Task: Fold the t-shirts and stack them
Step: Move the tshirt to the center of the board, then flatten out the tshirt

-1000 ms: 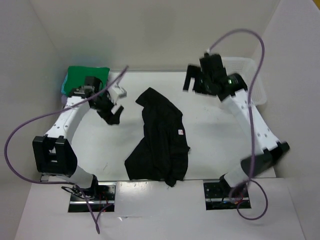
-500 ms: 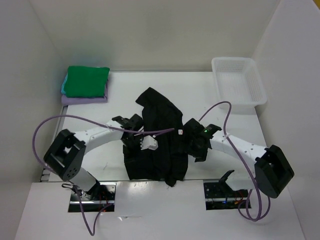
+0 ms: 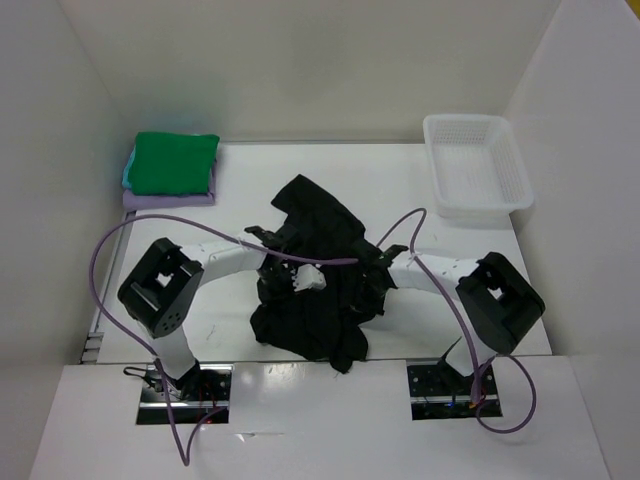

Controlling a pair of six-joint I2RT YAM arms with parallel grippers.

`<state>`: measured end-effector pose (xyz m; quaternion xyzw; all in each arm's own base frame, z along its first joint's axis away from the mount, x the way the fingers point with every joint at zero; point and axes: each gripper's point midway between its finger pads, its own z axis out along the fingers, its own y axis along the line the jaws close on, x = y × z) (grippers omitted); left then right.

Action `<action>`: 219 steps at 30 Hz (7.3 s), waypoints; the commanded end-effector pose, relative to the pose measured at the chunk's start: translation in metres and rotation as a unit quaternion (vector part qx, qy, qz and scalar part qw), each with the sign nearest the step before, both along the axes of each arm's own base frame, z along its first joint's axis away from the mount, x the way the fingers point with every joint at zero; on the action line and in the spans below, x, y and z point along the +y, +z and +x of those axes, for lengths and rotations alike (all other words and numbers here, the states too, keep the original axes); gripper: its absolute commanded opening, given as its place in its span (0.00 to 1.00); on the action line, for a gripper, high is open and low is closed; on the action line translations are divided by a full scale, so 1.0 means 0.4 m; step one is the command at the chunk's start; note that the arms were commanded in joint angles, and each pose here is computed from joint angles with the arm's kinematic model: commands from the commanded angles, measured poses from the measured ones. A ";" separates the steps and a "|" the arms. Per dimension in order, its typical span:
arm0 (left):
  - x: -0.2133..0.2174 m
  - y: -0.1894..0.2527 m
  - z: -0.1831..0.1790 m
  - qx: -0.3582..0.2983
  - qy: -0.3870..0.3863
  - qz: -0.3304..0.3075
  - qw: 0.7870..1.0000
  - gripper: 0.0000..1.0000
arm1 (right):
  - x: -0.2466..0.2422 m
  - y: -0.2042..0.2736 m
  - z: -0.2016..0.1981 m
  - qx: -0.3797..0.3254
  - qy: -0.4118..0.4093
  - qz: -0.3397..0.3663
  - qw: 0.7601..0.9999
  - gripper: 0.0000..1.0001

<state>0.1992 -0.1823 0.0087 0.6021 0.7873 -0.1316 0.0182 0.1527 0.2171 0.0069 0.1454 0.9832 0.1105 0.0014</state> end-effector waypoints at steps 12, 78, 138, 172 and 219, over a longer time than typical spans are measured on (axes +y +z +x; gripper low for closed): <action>0.208 0.209 0.523 -0.250 0.201 0.015 0.947 0.62 | -0.138 0.120 0.568 -0.201 -0.026 -0.056 0.978 0.66; -0.065 0.372 0.332 -0.248 0.128 -0.224 0.934 1.00 | -0.025 1.478 0.534 -0.684 -0.098 0.158 0.706 0.00; -0.511 0.187 0.666 -0.100 0.177 -0.352 0.914 1.00 | -0.442 1.170 0.253 -0.555 -0.189 -0.047 0.809 0.00; -0.253 0.572 0.839 -0.185 0.268 -0.380 0.866 0.00 | -0.416 1.215 0.390 -0.608 -0.143 -0.067 0.778 0.00; 0.349 0.206 0.259 -0.121 0.271 -0.113 0.948 0.52 | -0.226 0.353 0.412 -0.293 -0.079 0.006 0.953 0.00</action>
